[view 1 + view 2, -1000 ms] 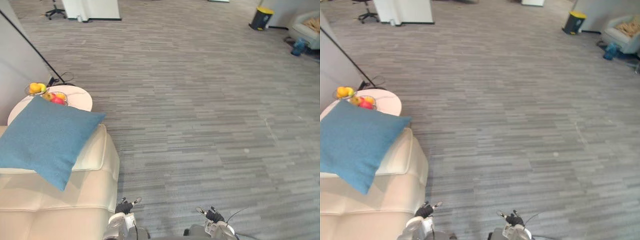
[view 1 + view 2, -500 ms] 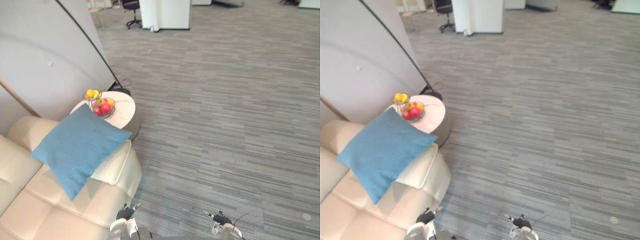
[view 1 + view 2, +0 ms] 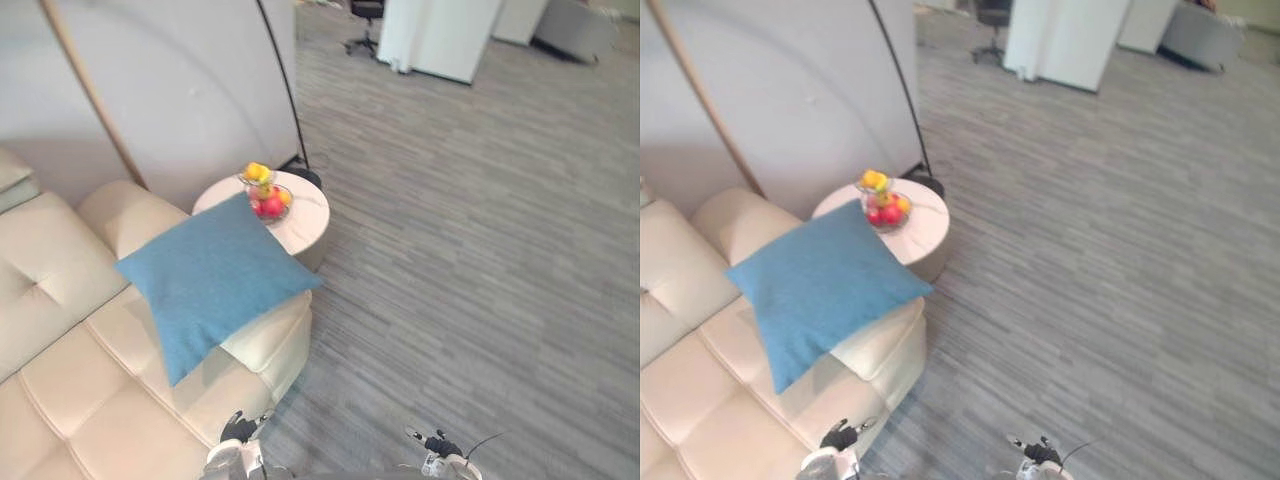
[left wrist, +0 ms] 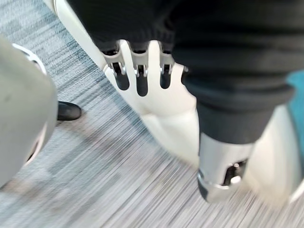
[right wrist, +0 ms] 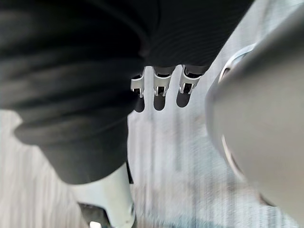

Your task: Pick up cushions and gather them together orderly.

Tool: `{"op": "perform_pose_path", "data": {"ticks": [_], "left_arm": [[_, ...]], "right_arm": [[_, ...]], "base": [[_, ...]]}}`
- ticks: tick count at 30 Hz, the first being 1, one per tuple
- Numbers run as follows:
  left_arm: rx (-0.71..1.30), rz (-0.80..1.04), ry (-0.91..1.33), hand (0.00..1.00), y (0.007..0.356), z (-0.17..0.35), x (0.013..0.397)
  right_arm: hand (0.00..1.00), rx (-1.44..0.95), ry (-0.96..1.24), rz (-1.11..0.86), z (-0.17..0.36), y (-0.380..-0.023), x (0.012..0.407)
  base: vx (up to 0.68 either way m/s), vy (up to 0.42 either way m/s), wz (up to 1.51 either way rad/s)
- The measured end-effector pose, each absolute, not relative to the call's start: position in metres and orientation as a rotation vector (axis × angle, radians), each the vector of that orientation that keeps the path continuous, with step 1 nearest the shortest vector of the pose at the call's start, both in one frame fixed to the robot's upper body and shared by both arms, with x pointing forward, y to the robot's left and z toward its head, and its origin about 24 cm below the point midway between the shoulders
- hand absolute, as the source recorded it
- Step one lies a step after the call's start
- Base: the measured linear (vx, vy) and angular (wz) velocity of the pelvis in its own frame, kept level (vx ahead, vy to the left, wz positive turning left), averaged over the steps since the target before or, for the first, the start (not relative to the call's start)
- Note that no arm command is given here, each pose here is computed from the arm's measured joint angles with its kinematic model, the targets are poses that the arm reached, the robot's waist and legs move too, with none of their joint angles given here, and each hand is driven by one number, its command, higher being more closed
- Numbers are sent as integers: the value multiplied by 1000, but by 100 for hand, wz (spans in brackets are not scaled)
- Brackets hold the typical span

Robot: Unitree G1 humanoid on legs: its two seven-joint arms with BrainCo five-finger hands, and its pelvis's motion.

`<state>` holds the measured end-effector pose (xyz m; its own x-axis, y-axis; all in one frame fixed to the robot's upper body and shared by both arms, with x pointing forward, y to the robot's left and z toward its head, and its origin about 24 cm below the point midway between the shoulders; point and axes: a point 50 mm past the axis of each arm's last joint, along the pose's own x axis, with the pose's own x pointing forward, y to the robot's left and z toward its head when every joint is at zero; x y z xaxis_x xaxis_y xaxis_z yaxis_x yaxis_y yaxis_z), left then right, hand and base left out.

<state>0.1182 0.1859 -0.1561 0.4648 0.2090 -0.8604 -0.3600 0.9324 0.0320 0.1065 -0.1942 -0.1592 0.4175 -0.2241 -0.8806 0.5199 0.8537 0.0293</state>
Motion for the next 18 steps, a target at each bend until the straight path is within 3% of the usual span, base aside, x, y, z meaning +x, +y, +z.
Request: {"op": "perform_pose_path", "data": {"ticks": [13,18], "left_arm": [[-262,375,1030,0,166,-157,120],[-245,353,1017,0,164,-156,125]], "right_arm": [[0,292,1052,-481,-159,-204,108],[0,302,1042,-463,-158,-197,113]], "base": [[285,-255,123],[81,-74,83]]}}
